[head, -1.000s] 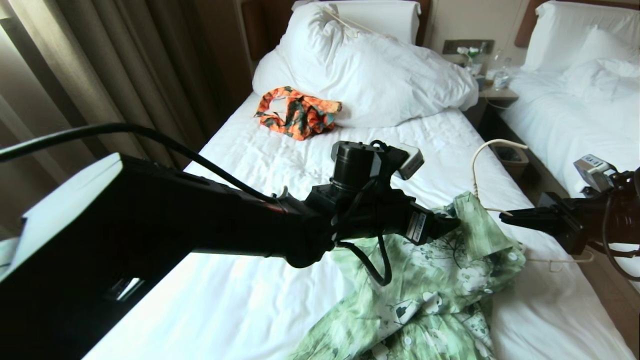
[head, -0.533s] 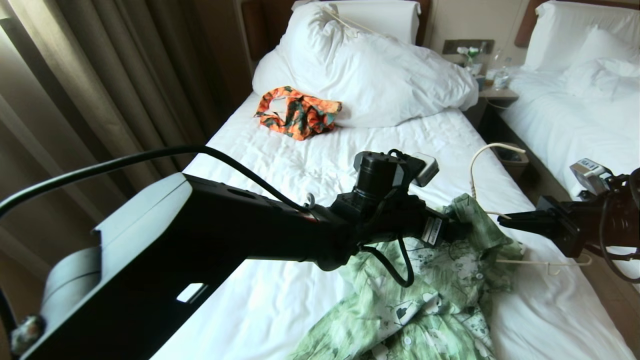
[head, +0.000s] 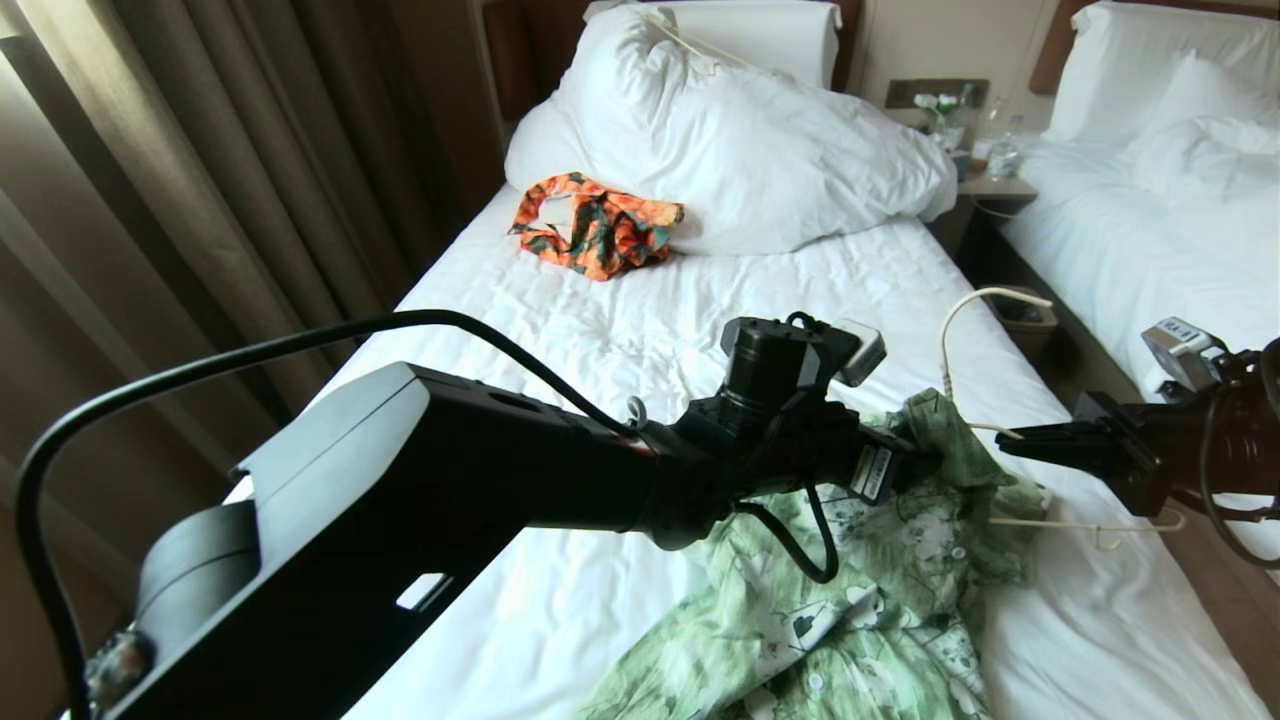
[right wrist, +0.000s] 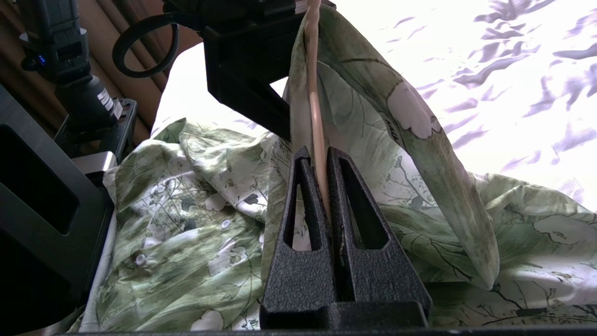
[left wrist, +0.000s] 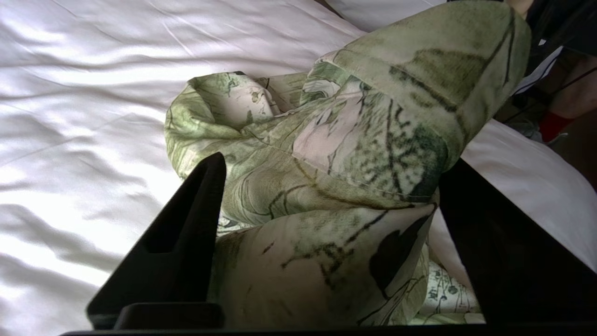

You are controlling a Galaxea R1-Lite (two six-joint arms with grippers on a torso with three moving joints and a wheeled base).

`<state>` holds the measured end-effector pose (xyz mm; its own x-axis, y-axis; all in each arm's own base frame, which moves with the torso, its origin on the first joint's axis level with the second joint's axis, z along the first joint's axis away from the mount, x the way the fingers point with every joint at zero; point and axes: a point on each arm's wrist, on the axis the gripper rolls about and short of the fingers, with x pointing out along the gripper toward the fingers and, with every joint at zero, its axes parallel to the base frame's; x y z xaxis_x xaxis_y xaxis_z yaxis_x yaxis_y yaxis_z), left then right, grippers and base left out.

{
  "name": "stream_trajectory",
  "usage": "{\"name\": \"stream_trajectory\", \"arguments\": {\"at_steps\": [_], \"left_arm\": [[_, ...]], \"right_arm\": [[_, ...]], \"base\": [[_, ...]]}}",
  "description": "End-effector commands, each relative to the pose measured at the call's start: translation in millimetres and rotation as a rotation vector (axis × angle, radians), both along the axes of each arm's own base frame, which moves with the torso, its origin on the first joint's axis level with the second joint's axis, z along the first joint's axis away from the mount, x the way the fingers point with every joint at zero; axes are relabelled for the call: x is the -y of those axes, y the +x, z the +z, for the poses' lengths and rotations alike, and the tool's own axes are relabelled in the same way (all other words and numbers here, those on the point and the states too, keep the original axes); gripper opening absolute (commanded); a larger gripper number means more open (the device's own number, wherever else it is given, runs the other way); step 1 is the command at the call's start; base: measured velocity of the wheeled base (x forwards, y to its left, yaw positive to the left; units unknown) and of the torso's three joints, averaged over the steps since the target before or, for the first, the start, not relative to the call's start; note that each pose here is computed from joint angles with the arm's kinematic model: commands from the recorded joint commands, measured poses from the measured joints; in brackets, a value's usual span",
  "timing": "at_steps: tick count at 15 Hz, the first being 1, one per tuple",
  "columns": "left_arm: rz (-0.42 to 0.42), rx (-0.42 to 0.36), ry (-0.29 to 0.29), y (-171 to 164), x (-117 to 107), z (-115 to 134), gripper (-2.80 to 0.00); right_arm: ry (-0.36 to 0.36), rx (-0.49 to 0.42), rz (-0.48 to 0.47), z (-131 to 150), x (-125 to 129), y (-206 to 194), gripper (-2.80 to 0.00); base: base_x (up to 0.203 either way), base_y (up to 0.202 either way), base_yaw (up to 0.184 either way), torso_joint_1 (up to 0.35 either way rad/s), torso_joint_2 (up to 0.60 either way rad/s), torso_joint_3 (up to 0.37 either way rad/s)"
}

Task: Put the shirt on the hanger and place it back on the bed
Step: Hook the other side of the shirt onto the hanger

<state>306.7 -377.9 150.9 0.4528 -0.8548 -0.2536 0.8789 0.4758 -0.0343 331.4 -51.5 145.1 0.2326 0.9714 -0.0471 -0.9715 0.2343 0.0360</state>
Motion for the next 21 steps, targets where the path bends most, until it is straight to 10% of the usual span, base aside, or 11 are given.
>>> {"name": "stream_trajectory", "arguments": {"at_steps": [1,12,13,21], "left_arm": [[-0.001,0.002,-0.002,-1.8,0.4,1.6,-2.8],[0.025,0.028,-0.003,-20.5,3.0,15.9,-2.8],[0.028,0.034,-0.002,-20.7,2.6,17.0,-2.8],[0.075,0.037,0.008,-43.5,-19.8,37.3,-2.8]], "right_arm": [[0.005,0.012,0.001,2.6,0.1,-1.3,-2.8],[0.002,0.029,-0.002,11.9,-0.4,-8.5,-2.8],[0.001,0.03,-0.004,12.6,-0.2,-9.9,0.0],[-0.006,0.056,-0.049,47.4,4.4,-49.3,0.0]], "base": [[0.0,0.0,0.0,0.0,0.0,0.0],[0.0,0.0,0.0,0.0,0.0,0.0],[0.0,0.0,0.0,0.0,0.0,0.0],[0.0,0.0,0.0,0.0,0.0,0.0]]}}
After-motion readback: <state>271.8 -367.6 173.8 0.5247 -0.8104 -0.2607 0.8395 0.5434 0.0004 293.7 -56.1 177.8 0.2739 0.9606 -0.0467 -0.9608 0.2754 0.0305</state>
